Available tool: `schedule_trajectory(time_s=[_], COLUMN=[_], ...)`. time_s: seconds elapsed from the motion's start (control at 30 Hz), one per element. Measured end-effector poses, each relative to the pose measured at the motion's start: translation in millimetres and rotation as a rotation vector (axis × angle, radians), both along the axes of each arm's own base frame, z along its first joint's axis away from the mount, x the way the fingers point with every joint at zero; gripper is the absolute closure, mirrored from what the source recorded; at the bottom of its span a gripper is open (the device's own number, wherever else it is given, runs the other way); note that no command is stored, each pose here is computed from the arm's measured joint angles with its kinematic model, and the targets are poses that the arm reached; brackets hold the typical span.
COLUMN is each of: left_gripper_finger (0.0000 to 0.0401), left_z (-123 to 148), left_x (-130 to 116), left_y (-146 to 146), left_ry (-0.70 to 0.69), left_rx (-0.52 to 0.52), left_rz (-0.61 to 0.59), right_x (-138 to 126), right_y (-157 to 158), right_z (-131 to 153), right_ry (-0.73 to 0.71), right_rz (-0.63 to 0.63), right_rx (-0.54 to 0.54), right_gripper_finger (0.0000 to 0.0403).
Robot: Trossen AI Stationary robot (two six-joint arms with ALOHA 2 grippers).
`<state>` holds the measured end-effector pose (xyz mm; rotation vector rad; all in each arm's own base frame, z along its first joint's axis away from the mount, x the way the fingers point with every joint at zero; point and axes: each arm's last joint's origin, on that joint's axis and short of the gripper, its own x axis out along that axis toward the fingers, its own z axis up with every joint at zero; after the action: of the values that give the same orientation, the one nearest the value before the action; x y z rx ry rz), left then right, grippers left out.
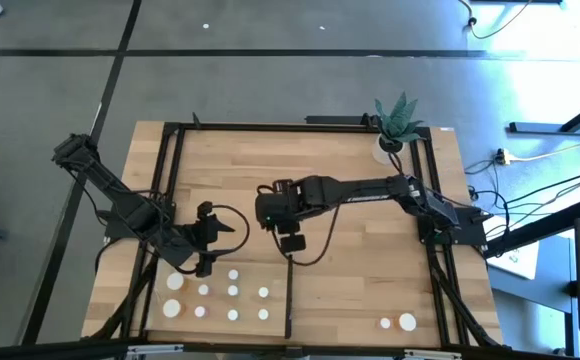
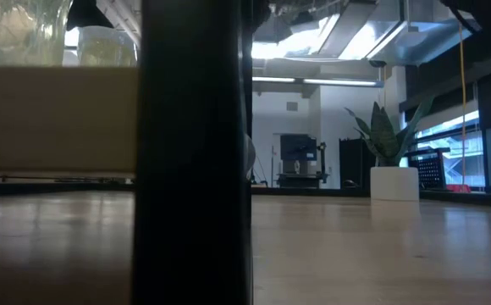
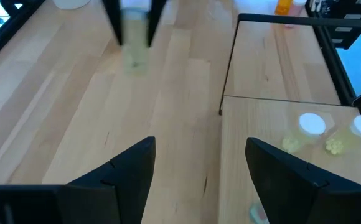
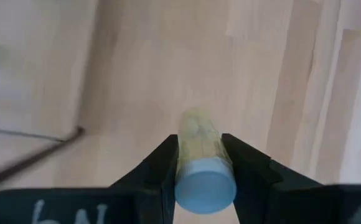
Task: Pick and place medicine bottles onto shelf by color
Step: Put the yellow pill bottle on the shelf aligned with the other yellow pill bottle
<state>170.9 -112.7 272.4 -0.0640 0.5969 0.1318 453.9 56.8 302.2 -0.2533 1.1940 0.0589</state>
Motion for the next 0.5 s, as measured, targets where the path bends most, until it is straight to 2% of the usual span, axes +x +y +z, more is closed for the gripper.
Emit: schedule_trajectory(time_s=[0.27,0.5], left_gripper_finger=[0.0159,0.0159], left_z=[-0.1,-0.5], left_x=[-0.1,-0.4], left_y=[0.1,0.4], left_ry=[0.002,0.006], left_rx=[0.001,0.005], left_rz=[0.000,0.000], right_x=[5.3,18.9], right_y=[-42.9,-62.1], right_z=[-19.9,-58.5], right_ry=[0.109,0.201], right_rz=[-0.054,-0.067], right_rx=[-0.019,0.023], right_gripper_finger=[0.0288,0.0288])
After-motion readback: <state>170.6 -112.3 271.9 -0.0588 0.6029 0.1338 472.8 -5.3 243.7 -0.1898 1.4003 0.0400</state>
